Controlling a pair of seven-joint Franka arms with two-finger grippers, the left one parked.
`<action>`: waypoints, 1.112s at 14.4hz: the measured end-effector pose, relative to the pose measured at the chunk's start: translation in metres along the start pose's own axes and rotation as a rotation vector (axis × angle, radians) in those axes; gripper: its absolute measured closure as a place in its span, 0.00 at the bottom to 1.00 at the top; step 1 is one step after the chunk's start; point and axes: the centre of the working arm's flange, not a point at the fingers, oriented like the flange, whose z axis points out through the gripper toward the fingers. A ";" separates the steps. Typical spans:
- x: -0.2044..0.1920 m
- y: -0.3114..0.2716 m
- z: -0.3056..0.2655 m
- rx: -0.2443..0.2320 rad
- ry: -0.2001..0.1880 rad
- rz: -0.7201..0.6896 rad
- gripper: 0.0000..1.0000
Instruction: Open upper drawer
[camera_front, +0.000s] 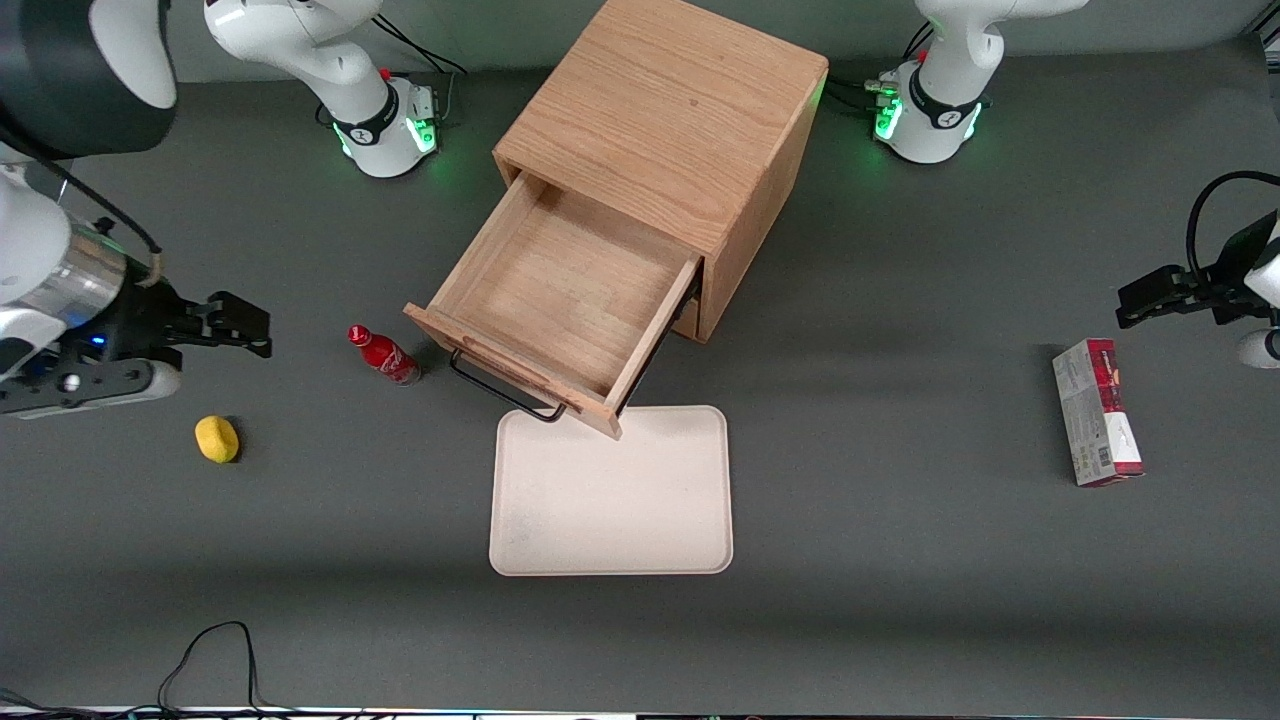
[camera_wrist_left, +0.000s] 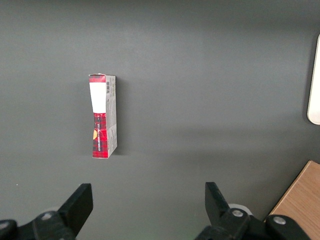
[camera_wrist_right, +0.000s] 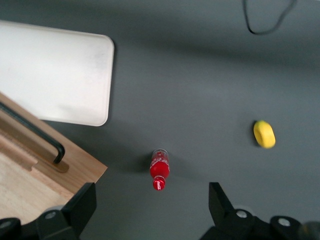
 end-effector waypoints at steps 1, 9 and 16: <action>-0.004 0.018 0.000 0.011 0.015 0.031 0.00; -0.045 0.082 0.014 0.050 0.057 0.113 0.00; -0.052 0.093 0.013 0.019 0.077 0.101 0.00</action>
